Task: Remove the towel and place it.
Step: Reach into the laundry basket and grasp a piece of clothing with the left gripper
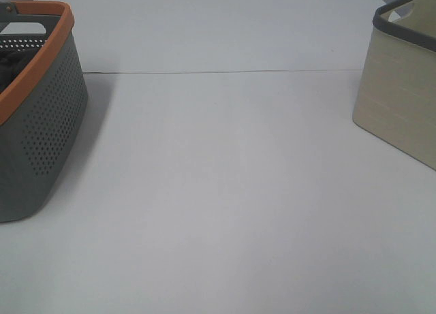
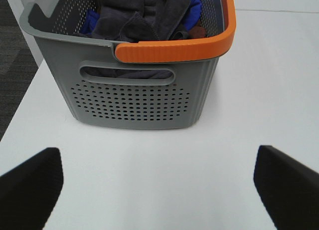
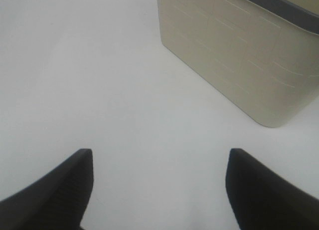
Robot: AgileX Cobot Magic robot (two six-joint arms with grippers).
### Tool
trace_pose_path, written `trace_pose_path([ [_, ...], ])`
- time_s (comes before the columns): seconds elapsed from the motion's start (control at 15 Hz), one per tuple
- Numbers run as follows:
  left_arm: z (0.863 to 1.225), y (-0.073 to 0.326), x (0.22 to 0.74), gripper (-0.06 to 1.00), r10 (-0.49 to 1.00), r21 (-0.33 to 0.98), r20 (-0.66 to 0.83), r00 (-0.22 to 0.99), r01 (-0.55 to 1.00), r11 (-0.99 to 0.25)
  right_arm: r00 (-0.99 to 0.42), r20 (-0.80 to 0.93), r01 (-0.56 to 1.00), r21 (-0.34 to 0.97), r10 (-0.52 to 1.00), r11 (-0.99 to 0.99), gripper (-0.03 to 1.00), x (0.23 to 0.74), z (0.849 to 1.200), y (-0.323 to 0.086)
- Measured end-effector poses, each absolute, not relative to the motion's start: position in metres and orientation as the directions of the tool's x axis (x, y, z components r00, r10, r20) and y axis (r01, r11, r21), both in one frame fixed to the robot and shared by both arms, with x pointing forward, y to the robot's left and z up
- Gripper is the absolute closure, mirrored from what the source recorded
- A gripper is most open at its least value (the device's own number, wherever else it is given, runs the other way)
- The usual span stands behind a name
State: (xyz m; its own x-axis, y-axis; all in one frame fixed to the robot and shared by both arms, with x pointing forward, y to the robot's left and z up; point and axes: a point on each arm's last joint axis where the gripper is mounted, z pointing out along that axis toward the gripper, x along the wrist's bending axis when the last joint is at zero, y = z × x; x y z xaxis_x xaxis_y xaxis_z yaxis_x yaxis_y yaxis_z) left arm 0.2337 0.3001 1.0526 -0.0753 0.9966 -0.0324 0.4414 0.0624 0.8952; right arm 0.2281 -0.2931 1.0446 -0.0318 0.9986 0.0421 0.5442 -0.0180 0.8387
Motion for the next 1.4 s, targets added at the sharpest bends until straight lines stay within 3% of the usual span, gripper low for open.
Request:
trace_pose_path([
  [1.4, 1.0526, 0.3003, 0.2338, -0.04, 0.998, 0.896, 0.016, -0.053, 0.444, 0.009, -0.032, 0.042, 0.544, 0.839, 0.999, -0.018, 0.31, 0.2281, 1.0446, -0.2931],
])
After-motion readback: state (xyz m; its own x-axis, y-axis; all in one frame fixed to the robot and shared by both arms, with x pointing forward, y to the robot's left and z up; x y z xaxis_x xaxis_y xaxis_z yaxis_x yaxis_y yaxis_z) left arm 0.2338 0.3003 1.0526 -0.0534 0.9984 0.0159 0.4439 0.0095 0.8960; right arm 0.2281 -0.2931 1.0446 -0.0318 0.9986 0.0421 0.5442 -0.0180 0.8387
